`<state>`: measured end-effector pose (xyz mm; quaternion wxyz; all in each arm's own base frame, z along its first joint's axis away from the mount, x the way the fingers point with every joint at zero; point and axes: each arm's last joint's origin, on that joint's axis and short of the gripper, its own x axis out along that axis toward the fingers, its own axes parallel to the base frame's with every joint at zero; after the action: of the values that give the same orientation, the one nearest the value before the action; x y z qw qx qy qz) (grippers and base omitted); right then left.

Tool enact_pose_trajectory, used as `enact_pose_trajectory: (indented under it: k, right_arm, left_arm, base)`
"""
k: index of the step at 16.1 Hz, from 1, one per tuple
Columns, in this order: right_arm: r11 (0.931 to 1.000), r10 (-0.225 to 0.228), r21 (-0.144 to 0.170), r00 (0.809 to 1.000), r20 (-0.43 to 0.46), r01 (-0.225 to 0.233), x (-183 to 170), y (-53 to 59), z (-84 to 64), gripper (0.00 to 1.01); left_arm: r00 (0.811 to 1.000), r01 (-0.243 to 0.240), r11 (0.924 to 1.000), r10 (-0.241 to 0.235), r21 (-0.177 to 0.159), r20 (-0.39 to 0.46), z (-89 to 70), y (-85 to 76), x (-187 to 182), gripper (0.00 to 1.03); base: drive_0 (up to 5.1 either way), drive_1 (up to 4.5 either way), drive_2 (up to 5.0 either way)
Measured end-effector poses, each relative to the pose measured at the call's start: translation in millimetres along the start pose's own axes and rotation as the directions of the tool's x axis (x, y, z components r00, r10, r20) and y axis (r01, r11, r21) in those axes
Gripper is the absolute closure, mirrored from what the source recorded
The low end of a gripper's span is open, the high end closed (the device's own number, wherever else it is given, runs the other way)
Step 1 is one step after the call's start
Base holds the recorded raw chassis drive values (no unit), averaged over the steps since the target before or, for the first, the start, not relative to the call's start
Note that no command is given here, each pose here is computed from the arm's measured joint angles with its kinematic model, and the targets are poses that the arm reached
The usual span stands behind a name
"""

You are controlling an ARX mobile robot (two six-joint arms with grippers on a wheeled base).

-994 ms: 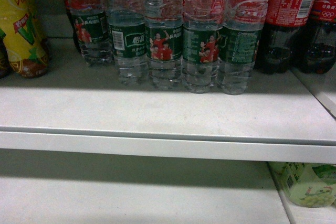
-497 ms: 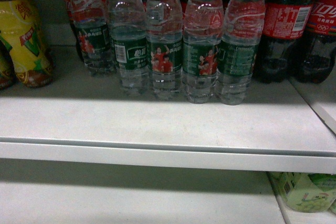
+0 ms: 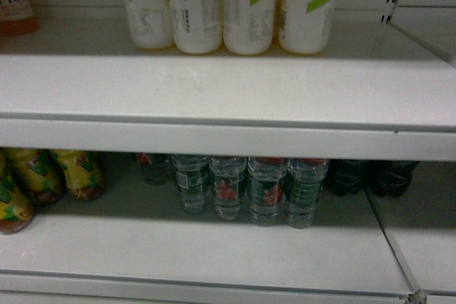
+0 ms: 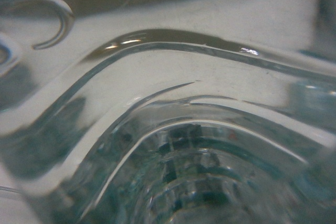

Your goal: Move water from second to third shelf

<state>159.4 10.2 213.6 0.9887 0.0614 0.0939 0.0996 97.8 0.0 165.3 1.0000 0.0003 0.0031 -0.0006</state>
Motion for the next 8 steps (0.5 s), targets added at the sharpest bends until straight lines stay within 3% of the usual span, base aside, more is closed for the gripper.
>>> enact_pose_trajectory:
  k: [8]
  right_arm:
    - [1.0, 0.001, -0.001, 1.0, 0.004, -0.001, -0.3, 0.2, 1.0, 0.58]
  left_arm:
    - [1.0, -0.001, 1.0, 0.001, 0.0, 0.002, 0.2, 0.0, 0.0, 0.05]
  base:
    - [0.0, 0.0, 0.0]
